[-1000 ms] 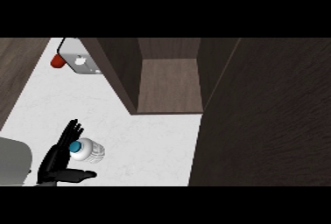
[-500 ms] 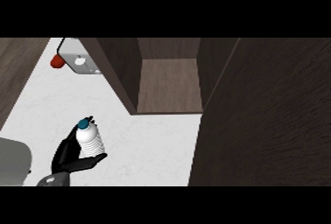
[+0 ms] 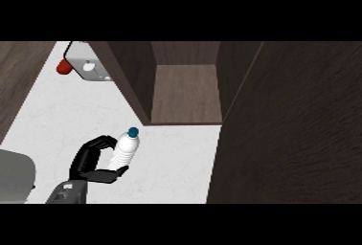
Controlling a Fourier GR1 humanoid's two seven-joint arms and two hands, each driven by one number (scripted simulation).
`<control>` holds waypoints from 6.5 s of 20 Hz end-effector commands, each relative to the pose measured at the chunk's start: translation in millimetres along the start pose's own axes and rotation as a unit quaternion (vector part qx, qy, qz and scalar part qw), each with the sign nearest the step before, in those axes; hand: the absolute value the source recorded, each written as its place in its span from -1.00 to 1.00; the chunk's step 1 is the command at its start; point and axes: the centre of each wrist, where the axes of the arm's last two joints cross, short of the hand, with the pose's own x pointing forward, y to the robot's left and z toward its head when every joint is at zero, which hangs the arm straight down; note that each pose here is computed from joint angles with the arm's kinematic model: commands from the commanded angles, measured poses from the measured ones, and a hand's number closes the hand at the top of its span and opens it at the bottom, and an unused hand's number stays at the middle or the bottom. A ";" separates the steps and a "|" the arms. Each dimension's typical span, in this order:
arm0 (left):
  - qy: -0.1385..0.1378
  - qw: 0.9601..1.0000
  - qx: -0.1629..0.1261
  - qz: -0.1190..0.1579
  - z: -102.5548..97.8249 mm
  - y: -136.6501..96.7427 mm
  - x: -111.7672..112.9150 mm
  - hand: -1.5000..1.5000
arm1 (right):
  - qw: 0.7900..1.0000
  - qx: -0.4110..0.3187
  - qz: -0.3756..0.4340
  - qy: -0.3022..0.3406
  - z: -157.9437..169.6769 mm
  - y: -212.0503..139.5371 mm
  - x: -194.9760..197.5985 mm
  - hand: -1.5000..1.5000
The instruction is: Pick up the bottled water, place it into the cabinet and close the cabinet
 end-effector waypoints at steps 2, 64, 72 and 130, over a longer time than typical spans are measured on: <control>-0.054 0.997 -0.010 -0.050 -3.1 -24.6 1.9 1.00 | 1.000 -0.009 0.016 -0.016 21.1 -8.4 25.9 -1.00; -0.040 0.979 0.183 -0.081 -191.1 -177.3 130.4 1.00 | 1.000 -0.009 -0.006 -0.011 28.7 -20.4 1.5 -1.00; -0.057 0.971 0.189 -0.136 -210.4 -170.1 143.1 1.00 | 1.000 0.003 0.001 -0.023 32.5 -22.3 0.9 -1.00; -0.091 0.987 -0.001 0.133 -74.5 -165.2 154.9 1.00 | 0.985 0.140 0.089 0.047 23.6 -14.9 4.3 1.00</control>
